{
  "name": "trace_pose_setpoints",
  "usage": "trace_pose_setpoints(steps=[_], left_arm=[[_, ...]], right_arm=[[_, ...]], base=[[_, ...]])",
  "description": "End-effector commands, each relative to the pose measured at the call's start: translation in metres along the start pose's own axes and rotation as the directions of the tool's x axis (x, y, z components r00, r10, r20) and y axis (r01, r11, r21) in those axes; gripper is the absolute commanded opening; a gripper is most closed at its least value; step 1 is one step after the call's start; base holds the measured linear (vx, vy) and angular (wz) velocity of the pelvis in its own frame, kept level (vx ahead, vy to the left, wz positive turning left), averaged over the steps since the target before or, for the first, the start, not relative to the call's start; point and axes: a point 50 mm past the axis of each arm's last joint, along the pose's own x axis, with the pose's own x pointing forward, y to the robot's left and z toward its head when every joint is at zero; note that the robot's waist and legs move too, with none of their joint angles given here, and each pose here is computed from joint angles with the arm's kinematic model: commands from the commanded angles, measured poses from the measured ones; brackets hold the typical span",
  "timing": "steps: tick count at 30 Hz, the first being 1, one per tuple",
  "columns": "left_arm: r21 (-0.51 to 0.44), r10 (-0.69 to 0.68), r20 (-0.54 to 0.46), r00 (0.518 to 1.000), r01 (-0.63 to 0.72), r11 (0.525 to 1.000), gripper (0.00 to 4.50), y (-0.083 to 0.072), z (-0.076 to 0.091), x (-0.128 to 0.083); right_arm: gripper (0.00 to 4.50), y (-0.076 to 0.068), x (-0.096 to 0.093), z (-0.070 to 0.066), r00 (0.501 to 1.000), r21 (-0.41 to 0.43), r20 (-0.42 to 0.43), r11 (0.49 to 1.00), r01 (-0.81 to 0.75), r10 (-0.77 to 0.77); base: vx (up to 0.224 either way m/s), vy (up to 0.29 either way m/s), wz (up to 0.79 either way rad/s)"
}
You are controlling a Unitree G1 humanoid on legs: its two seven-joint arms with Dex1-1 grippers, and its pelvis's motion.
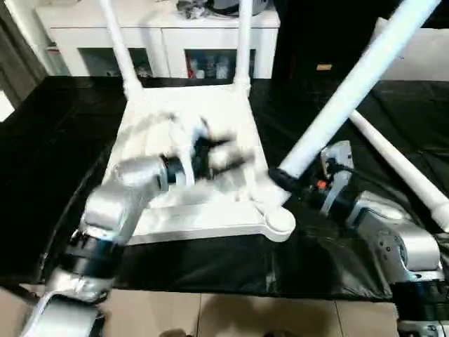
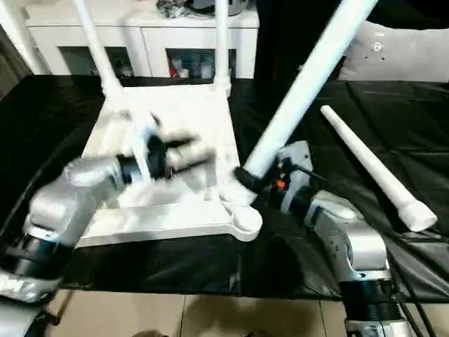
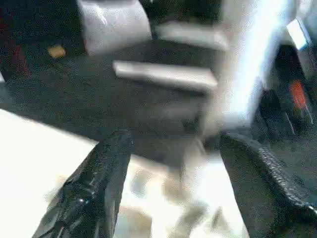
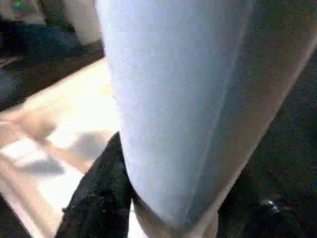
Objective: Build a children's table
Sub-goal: Pick table leg, then insert table leg to table base
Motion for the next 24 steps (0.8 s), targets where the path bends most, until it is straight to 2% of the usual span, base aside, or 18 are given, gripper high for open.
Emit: trace_pose_setpoints(steps=[1, 2, 4, 6, 10, 11, 15, 16, 20, 22, 24], left_arm=[[0.057, -0.046, -0.063, 0.997, 0.050, 0.997, 2.94, -0.003, -0.009, 0.000], [0.081, -0.110, -0.136, 0.984, 0.122, 0.989, 2.87, -0.008, -0.022, -0.001], [0.086, -0.144, -0.174, 0.974, 0.160, 0.983, 2.81, -0.011, -0.028, -0.002], [0.077, -0.186, -0.226, 0.956, 0.208, 0.975, 2.51, -0.015, -0.039, -0.004], [0.042, -0.217, -0.262, 0.940, 0.236, 0.971, 2.36, -0.019, -0.049, -0.006], [0.036, -0.225, -0.268, 0.937, 0.243, 0.969, 2.18, -0.020, -0.051, -0.006], [0.054, -0.208, -0.318, 0.925, 0.237, 0.970, 1.94, -0.020, -0.063, -0.006], [0.061, -0.208, -0.340, 0.917, 0.242, 0.968, 1.74, -0.020, -0.067, -0.006], [0.042, -0.223, -0.340, 0.914, 0.252, 0.967, 1.54, -0.021, -0.070, -0.007], [0.038, -0.227, -0.349, 0.909, 0.255, 0.966, 1.22, -0.022, -0.072, -0.007], [0.046, -0.216, -0.358, 0.908, 0.248, 0.968, 1.18, -0.020, -0.074, -0.007]], right_arm=[[1.88, -0.003, 0.000, 0.005, 0.999, -0.020, -0.002, 0.999, 0.043, -0.043], [1.88, -0.001, 0.000, 0.009, 0.999, -0.032, 0.024, 0.998, 0.049, -0.048], [1.88, 0.000, 0.000, 0.011, 0.998, -0.043, 0.047, 0.998, 0.045, -0.043], [1.88, 0.004, 0.001, 0.014, 0.996, -0.063, 0.082, 0.998, 0.021, -0.016], [1.88, 0.006, -0.001, 0.012, 0.998, -0.064, 0.070, 0.998, 0.009, -0.005], [1.88, 0.007, -0.002, 0.012, 0.998, -0.063, 0.070, 0.998, 0.006, -0.002], [1.88, 0.010, -0.003, 0.011, 0.998, -0.056, 0.070, 0.998, -0.005, 0.009], [1.88, 0.011, -0.003, 0.011, 0.997, -0.056, 0.072, 0.998, -0.008, 0.012], [1.88, 0.011, -0.003, 0.011, 0.997, -0.060, 0.072, 0.998, -0.011, 0.015], [1.88, 0.012, -0.003, 0.010, 0.997, -0.061, 0.070, 0.998, -0.012, 0.016], [1.88, 0.012, -0.002, 0.009, 0.998, -0.062, 0.066, 0.998, -0.016, 0.021]], base=[[0.000, 0.000, 0.00], [0.000, 0.000, 0.00], [0.000, 0.000, 0.00], [0.000, 0.000, 0.00], [0.000, 0.000, 0.00], [0.000, 0.000, 0.00], [0.000, 0.000, 0.00], [0.000, 0.000, 0.00], [0.000, 0.000, 0.00], [0.000, 0.000, 0.00], [0.000, 0.000, 0.00]])
